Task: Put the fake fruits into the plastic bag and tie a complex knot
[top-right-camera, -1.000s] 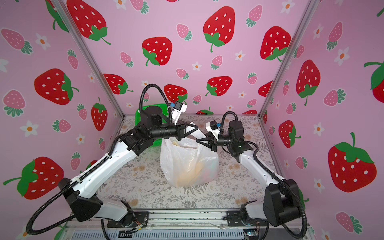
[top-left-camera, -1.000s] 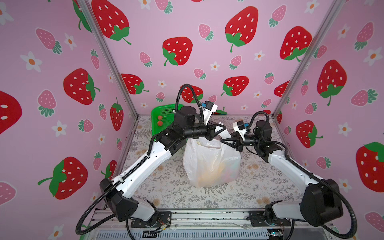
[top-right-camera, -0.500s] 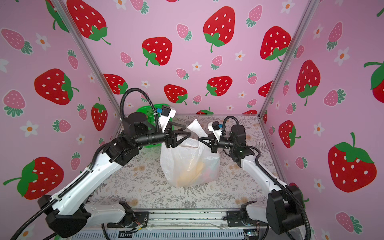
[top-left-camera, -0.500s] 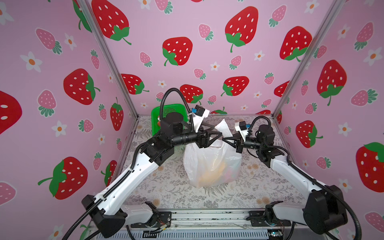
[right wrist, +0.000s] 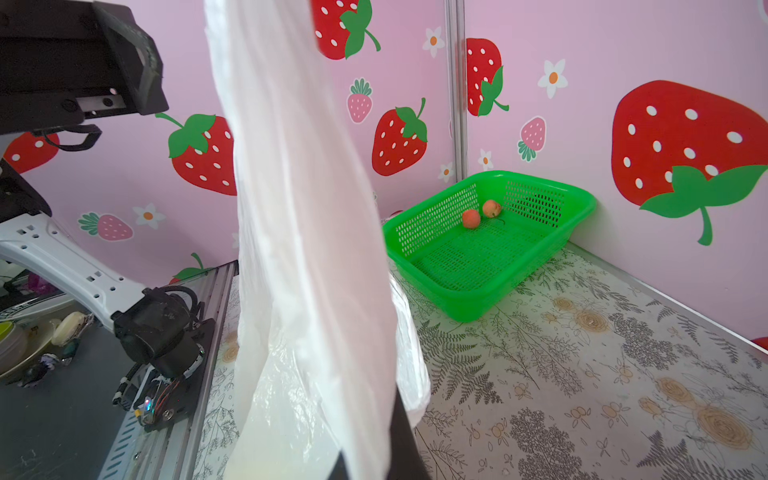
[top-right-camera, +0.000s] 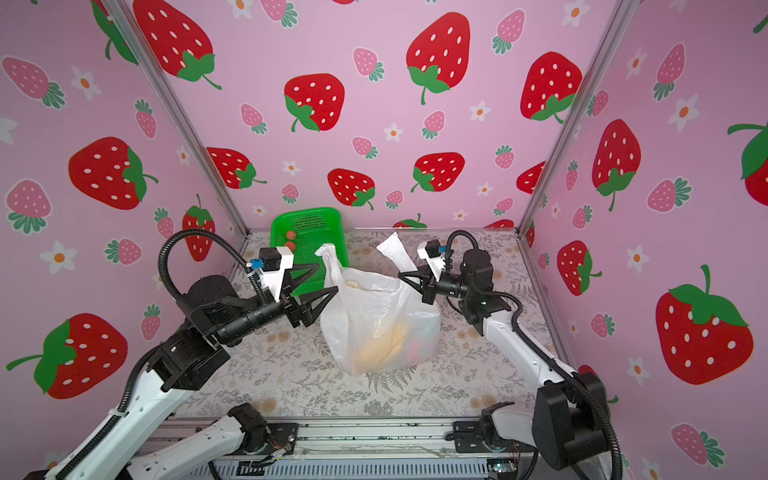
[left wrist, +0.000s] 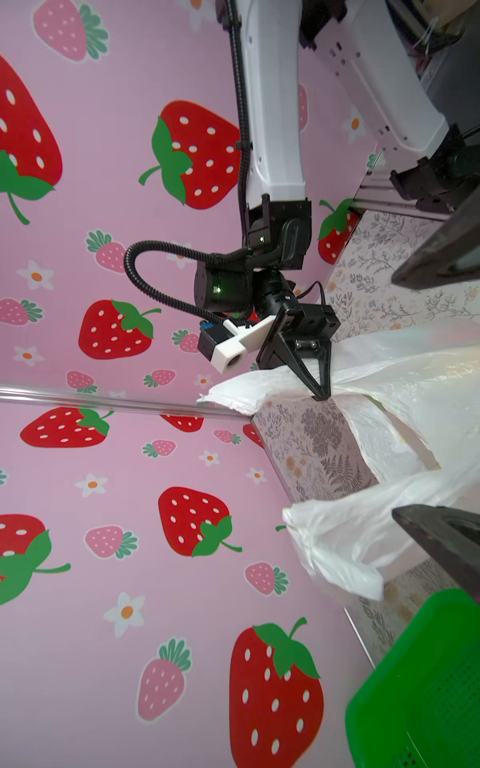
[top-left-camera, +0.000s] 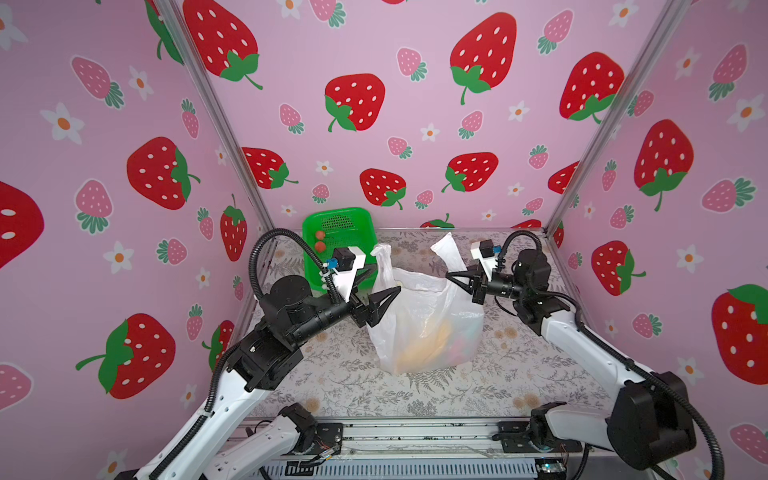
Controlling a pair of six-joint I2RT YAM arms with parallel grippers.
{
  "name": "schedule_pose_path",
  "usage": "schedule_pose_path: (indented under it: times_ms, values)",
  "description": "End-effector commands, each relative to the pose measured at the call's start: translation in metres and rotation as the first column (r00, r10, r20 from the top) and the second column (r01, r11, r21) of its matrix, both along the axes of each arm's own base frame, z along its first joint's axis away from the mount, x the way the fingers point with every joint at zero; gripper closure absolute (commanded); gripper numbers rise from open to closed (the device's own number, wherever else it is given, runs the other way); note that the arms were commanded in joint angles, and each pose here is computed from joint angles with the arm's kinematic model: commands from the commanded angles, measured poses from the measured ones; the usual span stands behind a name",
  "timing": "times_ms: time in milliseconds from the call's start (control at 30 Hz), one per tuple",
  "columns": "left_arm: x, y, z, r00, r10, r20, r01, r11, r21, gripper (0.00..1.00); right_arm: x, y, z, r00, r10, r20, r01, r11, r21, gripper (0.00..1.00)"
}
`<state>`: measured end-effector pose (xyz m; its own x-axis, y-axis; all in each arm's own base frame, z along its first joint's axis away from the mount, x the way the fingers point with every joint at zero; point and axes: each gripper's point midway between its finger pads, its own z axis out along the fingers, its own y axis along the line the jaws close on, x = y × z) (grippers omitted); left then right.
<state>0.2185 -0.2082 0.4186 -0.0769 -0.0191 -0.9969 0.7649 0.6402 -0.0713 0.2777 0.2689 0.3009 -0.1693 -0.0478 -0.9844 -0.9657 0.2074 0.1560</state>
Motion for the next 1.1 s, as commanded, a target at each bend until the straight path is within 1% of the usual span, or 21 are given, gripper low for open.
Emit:
schedule_pose_path:
  times_ms: [0, 133, 367, 500, 600, 700, 800, 1067]
  values:
    - [0.015, 0.018, -0.007, 0.992, 0.118, 0.032, -0.119, 0.992, 0.031, 0.15, 0.0, -0.002, 0.015, 0.999, -0.005, 0.041, 0.005, 1.0, 0.015, 1.0]
    - [0.025, 0.024, -0.022, 0.99, 0.141, 0.017, -0.142, 0.989, 0.045, 0.11, 0.0, -0.004, 0.016, 0.999, -0.015, 0.049, 0.014, 1.0, 0.012, 1.0]
    - [0.057, 0.03, -0.051, 0.987, 0.146, -0.074, -0.143, 0.989, 0.041, 0.1, 0.0, -0.005, 0.016, 0.999, -0.015, 0.051, 0.014, 1.0, 0.009, 1.0]
    - [0.066, 0.023, -0.062, 0.993, 0.039, -0.113, -0.039, 0.999, -0.001, 0.09, 0.0, -0.006, 0.016, 0.998, -0.019, 0.055, 0.019, 1.0, 0.007, 1.0]
    - [0.069, 0.016, -0.069, 0.989, -0.034, -0.141, 0.032, 0.999, -0.017, 0.08, 0.0, -0.006, 0.016, 0.998, -0.019, 0.057, 0.019, 1.0, 0.006, 1.0]
    - [0.066, 0.012, -0.075, 0.988, -0.071, -0.137, 0.068, 0.997, -0.025, 0.07, 0.0, -0.006, 0.015, 0.998, -0.018, 0.055, 0.018, 1.0, 0.005, 1.0]
    - [0.061, 0.01, -0.076, 0.99, -0.089, -0.11, 0.084, 0.995, -0.044, 0.07, 0.002, -0.006, 0.013, 0.999, -0.021, 0.049, 0.021, 1.0, 0.002, 1.0]
    - [0.074, 0.008, -0.081, 0.997, -0.028, -0.077, 0.027, 0.999, -0.02, 0.07, 0.004, -0.005, 0.013, 0.999, -0.02, 0.045, 0.02, 1.0, 0.003, 1.0]
